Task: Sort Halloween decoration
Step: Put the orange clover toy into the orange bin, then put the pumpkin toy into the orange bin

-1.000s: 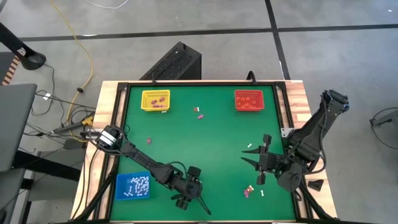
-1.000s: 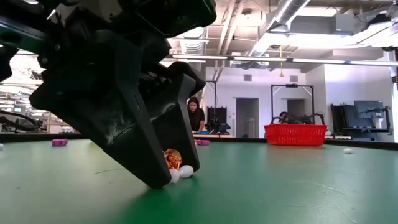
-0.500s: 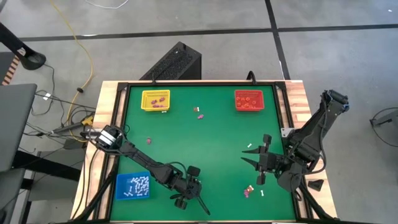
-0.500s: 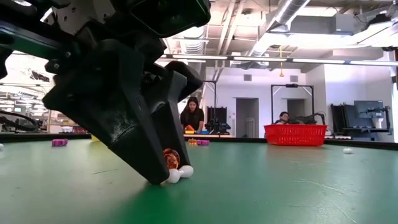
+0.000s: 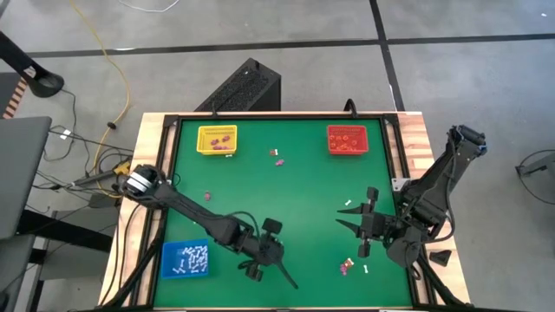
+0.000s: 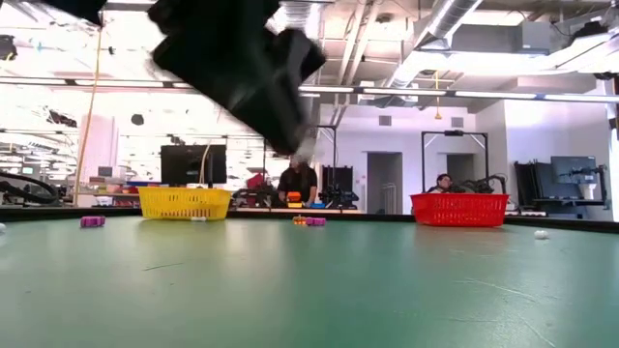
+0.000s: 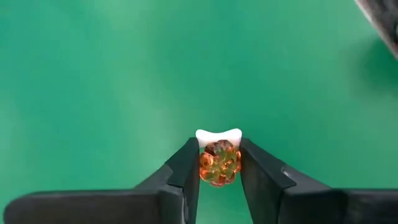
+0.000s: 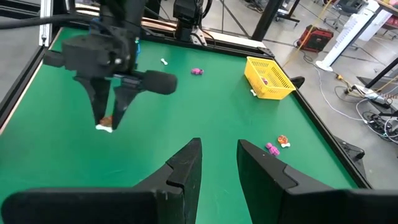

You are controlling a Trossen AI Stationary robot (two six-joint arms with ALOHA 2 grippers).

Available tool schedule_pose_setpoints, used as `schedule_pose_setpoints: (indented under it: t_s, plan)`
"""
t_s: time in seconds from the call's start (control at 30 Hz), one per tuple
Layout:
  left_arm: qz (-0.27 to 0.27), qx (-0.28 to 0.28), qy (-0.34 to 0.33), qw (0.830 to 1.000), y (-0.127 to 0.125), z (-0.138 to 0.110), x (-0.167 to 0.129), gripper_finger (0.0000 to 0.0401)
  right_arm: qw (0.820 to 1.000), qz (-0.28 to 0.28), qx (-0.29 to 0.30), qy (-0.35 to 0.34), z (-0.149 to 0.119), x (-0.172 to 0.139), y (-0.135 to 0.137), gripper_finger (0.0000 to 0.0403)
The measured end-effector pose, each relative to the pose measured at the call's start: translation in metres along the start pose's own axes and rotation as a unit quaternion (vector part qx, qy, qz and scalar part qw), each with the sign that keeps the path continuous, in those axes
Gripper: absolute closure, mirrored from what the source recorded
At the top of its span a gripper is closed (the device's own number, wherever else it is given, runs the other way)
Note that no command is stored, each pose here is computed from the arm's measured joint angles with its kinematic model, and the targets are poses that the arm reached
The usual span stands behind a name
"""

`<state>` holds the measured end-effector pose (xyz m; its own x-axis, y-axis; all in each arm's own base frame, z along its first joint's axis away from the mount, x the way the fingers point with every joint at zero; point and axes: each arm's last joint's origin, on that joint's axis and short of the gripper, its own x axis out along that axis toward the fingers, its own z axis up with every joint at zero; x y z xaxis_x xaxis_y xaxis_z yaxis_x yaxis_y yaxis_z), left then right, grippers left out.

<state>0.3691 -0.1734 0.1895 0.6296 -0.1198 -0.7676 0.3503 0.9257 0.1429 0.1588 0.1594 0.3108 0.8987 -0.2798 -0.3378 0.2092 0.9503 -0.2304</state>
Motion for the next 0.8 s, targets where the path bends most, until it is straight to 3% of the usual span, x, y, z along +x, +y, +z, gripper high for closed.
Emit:
schedule_pose_setpoints:
  t_s: [0.27,0.53,0.6,0.8]
  plan:
    - [0.018,-0.01,-0.005,1.0,0.031,0.002,-0.004,0.0329,1.0,0.0,0.0,0.0,0.0,0.0,0.0,0.0271]
    - [-0.042,-0.084,0.028,0.995,0.048,-0.012,0.015,0.0335,1.0,0.0,0.0,0.0,0.0,0.0,0.0,0.0271]
    - [-0.043,-0.079,0.042,0.995,0.047,-0.016,0.018,0.0344,1.0,0.0,-0.002,0.001,-0.001,0.0,0.001,0.0271]
    - [-0.014,-0.056,-0.005,0.998,0.049,-0.006,0.019,0.0369,1.0,0.002,-0.004,0.003,-0.001,0.001,0.002,0.0271]
